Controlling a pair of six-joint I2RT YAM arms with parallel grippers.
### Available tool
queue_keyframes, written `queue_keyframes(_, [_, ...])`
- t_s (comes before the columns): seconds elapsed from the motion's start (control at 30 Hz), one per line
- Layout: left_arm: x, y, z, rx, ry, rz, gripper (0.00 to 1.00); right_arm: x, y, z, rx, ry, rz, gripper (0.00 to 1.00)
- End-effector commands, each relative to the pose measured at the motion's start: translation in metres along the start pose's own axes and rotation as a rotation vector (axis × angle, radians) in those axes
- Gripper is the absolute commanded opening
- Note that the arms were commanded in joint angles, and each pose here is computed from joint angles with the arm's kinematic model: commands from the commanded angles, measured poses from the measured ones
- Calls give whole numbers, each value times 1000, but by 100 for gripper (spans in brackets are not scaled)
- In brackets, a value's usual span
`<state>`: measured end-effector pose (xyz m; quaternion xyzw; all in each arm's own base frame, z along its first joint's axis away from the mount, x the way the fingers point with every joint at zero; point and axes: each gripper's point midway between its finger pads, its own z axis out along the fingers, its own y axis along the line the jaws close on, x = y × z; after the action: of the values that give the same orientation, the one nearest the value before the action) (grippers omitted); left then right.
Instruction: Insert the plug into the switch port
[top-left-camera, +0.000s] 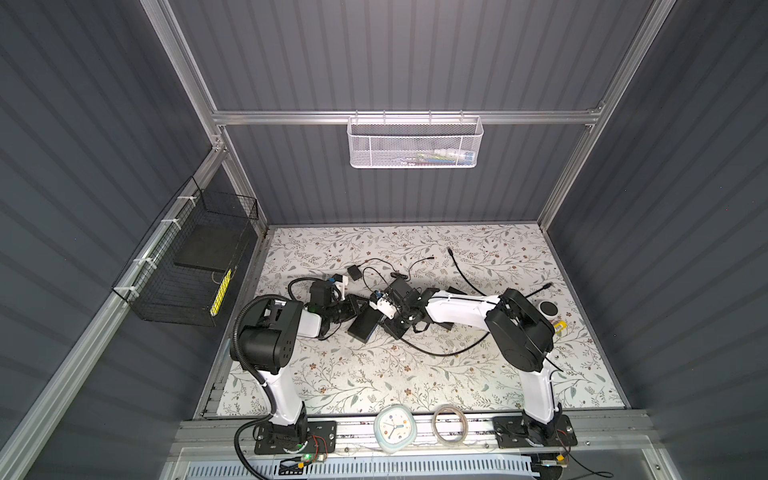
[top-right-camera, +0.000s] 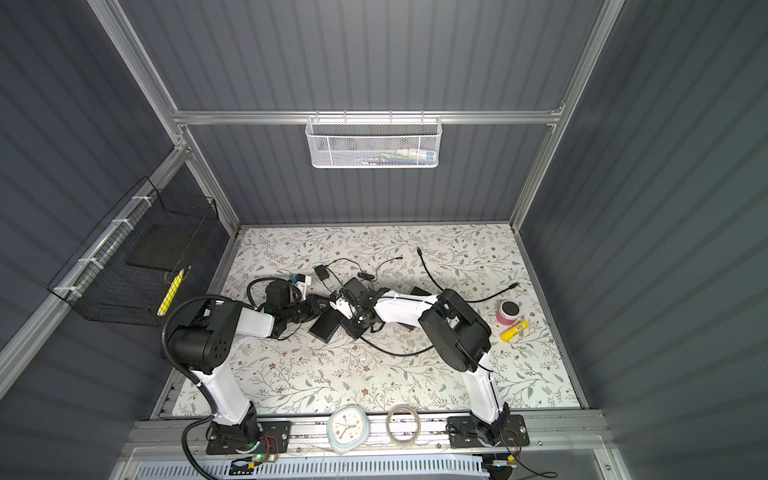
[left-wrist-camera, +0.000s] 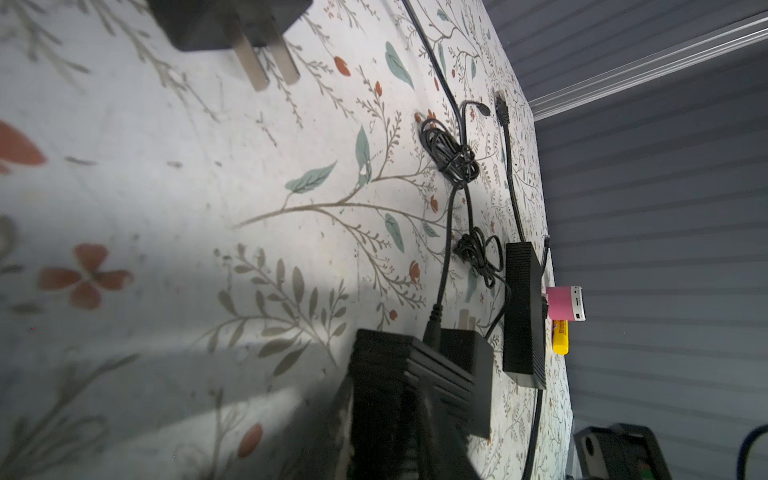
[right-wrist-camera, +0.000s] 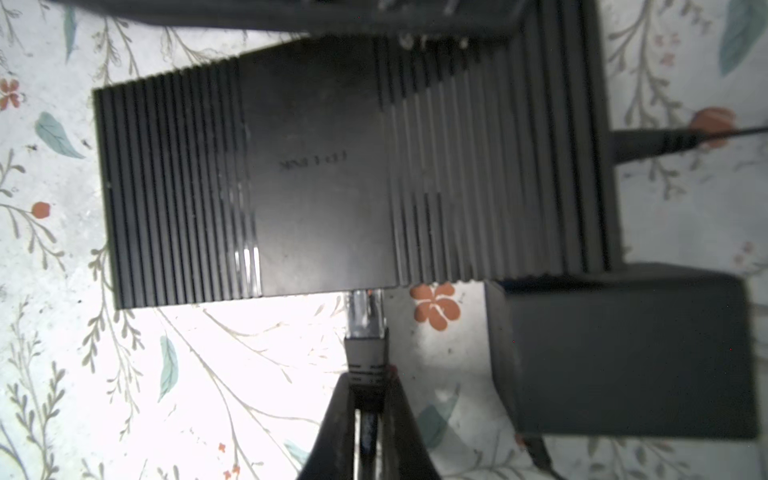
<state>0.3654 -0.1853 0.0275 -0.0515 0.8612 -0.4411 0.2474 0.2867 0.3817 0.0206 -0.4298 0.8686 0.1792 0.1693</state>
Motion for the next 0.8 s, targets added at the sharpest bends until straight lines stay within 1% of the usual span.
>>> queue_keyframes(0.0, [121,68,-7,-248,338,-244,25,-31,-1,-3,13,-81,-26,0])
queue_keyframes(0.2, [128,66,-4,-235,357,-246,25,-55,-1,-11,22,-128,-39,0])
queue_keyframes(0.33, [131,68,-5,-242,355,-255,24,-66,-5,-14,42,-152,-19,0])
queue_keyframes(0.57, [135,70,-7,-248,356,-272,24,-67,-6,-4,61,-192,85,0])
queue_keyframes(0.77, [138,71,-7,-242,359,-280,23,-74,-3,-4,89,-232,127,0])
